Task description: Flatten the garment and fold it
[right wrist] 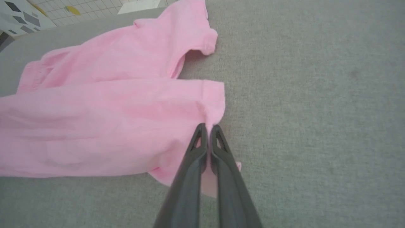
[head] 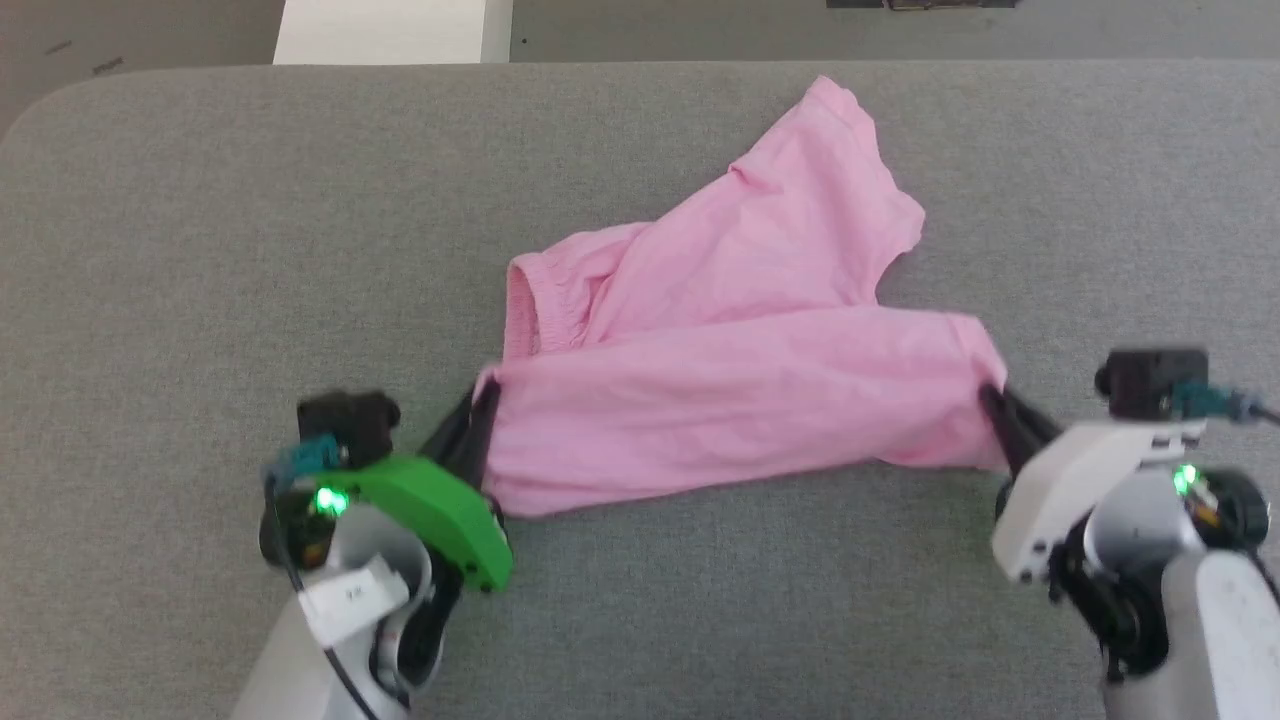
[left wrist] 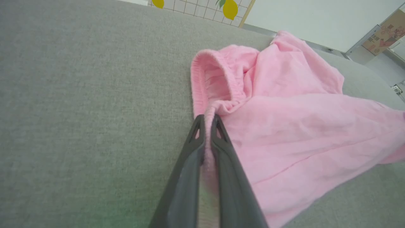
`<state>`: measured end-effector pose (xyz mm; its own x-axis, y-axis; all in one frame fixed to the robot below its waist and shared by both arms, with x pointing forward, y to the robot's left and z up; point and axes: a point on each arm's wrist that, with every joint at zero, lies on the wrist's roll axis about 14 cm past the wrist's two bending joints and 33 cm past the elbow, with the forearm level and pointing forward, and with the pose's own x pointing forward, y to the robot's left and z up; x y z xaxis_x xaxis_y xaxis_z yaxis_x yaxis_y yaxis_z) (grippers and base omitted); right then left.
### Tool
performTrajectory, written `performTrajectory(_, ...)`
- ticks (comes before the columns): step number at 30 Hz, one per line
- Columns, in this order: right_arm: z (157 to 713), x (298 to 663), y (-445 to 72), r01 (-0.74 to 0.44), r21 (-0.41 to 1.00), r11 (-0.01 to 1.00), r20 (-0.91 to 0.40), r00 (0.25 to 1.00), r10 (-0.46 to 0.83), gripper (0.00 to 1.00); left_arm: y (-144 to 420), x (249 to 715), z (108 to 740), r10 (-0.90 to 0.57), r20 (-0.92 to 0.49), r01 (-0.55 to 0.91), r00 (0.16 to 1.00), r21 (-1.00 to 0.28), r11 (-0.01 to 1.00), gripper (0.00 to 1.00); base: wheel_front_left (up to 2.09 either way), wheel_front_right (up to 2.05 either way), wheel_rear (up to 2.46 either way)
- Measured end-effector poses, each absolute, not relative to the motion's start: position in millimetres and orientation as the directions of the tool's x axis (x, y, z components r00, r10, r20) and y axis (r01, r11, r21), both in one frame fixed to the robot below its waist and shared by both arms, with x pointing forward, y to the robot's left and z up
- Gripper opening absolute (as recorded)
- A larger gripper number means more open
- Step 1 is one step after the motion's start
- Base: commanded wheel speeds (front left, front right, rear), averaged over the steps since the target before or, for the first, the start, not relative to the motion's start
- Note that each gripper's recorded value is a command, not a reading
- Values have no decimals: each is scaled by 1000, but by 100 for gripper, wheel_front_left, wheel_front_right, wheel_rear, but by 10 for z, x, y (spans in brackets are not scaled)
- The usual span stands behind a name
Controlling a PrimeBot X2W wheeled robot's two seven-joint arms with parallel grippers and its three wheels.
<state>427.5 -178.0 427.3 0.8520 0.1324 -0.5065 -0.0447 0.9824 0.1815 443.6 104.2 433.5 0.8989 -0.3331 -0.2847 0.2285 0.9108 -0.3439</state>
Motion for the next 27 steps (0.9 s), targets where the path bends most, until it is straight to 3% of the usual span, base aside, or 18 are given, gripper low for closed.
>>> performTrajectory(3,4057,3970,-1784,-16,201,980,-593,794,134,0,1038,4203,4141,-333,-347,185,877,-395,900,0,0,0,0)
performTrajectory(4,4011,3885,-1793,-8,201,979,-616,776,133,0,1016,4134,4093,-341,-368,176,865,-415,893,5,0,0,0)
performTrajectory(5,3965,3788,-1819,4,200,980,-640,758,127,16,976,4040,4036,-361,-397,174,844,-434,884,44,0,0,0)
performTrajectory(6,3934,3697,-1850,15,193,981,-660,742,118,60,936,3943,3990,-382,-422,170,822,-458,873,100,0,0,0)
performTrajectory(7,3911,3628,-1878,23,186,982,-678,727,111,100,920,3885,3976,-391,-434,163,812,-475,865,100,0,0,0)
performTrajectory(10,3849,3362,-2006,59,153,986,-741,668,75,100,953,3752,3975,-401,-463,153,790,-486,861,100,0,0,0)
performTrajectory(12,3919,3298,-2117,84,135,987,-737,675,44,100,1039,3694,3996,-383,-479,125,790,-486,865,100,0,0,0)
performTrajectory(17,4432,3632,-2235,79,108,991,-534,845,-9,100,1379,3812,4333,-250,-352,63,902,-466,883,100,0,0,0)
performTrajectory(19,4704,3892,-2071,13,99,995,-405,914,28,100,1501,3912,4523,-185,-254,56,949,-444,894,100,0,0,0)
performTrajectory(22,4858,4189,-1745,-126,72,989,-316,938,142,100,1563,4028,4719,-129,-138,61,982,-415,908,100,0,0,0)
performTrajectory(27,4691,4532,-1407,-301,-10,954,-381,883,275,100,1653,4195,4981,-51,29,58,998,-352,934,100,0,0,0)
